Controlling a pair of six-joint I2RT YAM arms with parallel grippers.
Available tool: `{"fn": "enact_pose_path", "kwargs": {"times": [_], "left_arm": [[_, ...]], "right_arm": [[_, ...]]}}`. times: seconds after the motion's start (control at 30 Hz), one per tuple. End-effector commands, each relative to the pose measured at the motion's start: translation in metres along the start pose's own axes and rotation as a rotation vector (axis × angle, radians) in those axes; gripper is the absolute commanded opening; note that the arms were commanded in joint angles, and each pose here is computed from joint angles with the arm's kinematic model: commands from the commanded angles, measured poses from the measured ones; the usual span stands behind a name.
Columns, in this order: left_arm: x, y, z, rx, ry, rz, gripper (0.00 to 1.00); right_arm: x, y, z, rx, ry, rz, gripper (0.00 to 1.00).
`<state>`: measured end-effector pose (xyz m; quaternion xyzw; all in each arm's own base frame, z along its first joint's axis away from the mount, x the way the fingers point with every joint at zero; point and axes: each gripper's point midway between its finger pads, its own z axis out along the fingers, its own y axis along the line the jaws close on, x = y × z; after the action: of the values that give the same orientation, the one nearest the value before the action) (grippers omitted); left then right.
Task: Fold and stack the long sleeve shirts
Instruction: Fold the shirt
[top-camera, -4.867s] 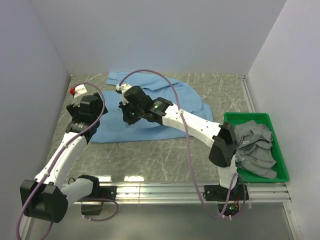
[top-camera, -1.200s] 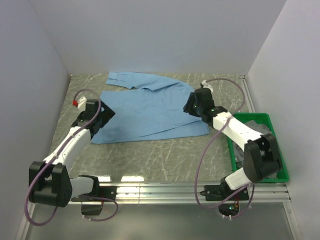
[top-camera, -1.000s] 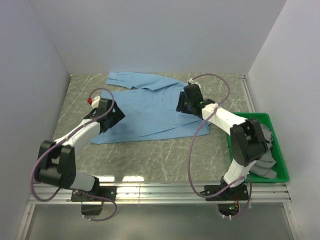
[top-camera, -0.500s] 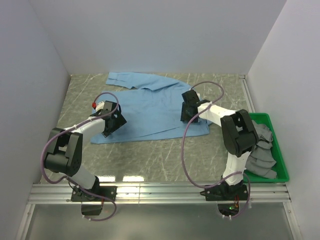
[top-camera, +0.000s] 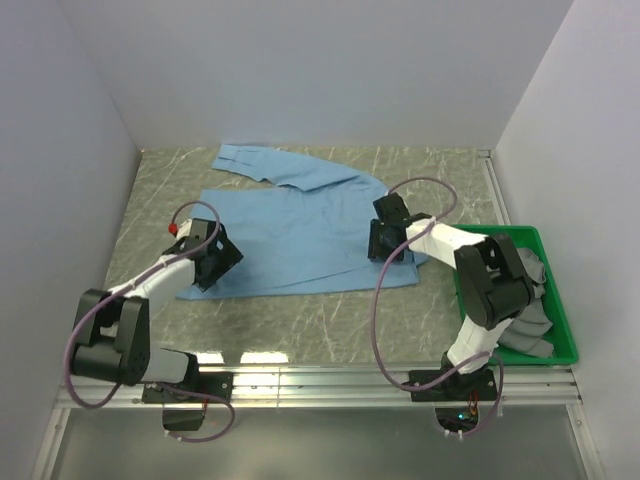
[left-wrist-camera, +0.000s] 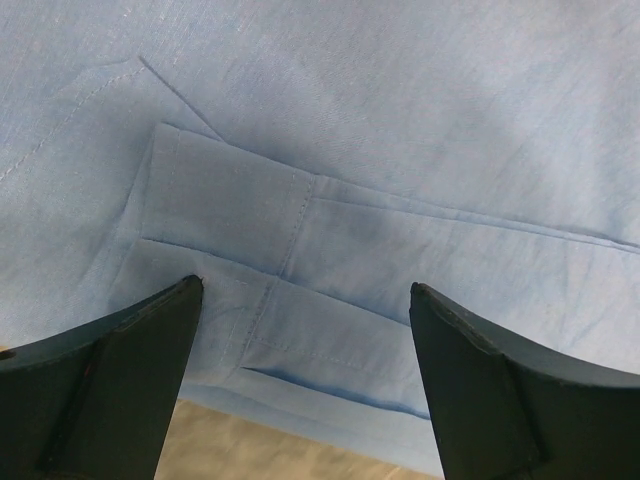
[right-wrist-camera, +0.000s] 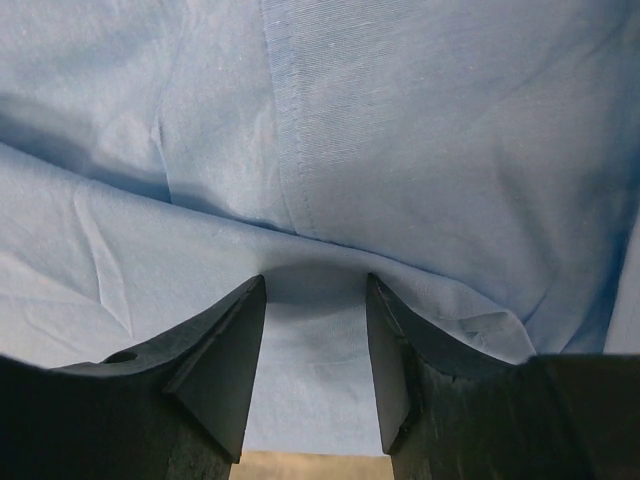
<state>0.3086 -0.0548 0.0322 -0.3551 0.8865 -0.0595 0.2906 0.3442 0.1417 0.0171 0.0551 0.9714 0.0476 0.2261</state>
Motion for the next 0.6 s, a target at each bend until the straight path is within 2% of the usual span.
{"fn": "enact_pose_path", "kwargs": {"times": [0.0,0.1,0.23,0.37,0.5,0.57], "left_arm": [[0.039,0.046,-0.017,-0.116,0.139,0.004,0.92],[0.042,0.042,-0.032,-0.051,0.145,-0.019,0.92],[0.029,0.026,-0.054,0.043,0.104,-0.032,0.92],[-0.002,-0.018,-0.083,0.215,0.03,-0.023,0.92],[-0.008,-0.07,-0.104,0.397,0.05,0.0,0.93],[0.002,-0.108,-0.115,0.54,0.105,0.017,0.92]], "right_arm": [[0.06,-0.014,-0.013,0.013,0.165,-0.063,0.53],[0.072,-0.013,-0.024,-0.016,0.169,-0.061,0.53],[0.054,0.011,-0.048,-0.139,0.095,-0.06,0.53],[0.019,0.045,-0.083,-0.31,-0.023,-0.037,0.53],[-0.009,0.095,-0.116,-0.586,-0.13,-0.003,0.52],[-0.014,0.116,-0.121,-0.702,-0.129,0.02,0.5]]}}
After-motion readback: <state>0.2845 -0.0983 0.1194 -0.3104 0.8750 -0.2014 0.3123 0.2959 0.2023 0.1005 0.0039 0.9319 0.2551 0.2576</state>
